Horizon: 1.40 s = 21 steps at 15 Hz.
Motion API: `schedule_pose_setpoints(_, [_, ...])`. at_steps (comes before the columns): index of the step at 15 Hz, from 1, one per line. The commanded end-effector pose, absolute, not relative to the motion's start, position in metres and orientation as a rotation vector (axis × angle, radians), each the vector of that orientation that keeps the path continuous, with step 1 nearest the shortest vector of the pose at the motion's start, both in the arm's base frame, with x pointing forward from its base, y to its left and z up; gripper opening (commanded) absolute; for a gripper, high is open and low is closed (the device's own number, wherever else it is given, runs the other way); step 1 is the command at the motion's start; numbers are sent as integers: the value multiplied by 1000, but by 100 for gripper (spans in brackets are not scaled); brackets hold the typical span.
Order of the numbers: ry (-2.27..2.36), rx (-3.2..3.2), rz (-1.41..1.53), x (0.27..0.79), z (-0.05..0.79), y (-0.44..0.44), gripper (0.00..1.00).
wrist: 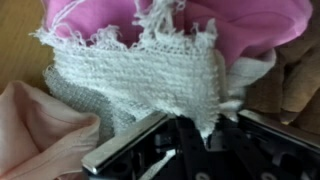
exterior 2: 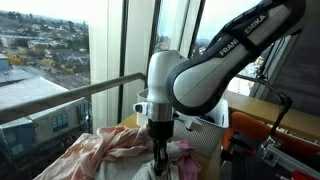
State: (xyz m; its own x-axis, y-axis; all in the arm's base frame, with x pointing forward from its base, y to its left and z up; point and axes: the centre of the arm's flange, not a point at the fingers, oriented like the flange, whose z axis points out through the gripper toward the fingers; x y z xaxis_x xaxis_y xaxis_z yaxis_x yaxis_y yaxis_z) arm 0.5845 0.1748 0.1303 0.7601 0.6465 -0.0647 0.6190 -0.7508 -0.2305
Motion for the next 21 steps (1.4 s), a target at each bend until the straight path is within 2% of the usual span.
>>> schedule_pose_setpoints(1, [-1018,-2733,184,585,138,177,3])
schedule_pose_setpoints(9, [-1103,-2759,-25,563,235,191,3])
schedule_pose_setpoints(21, [-1077,-2911,-483,583,476,131,3])
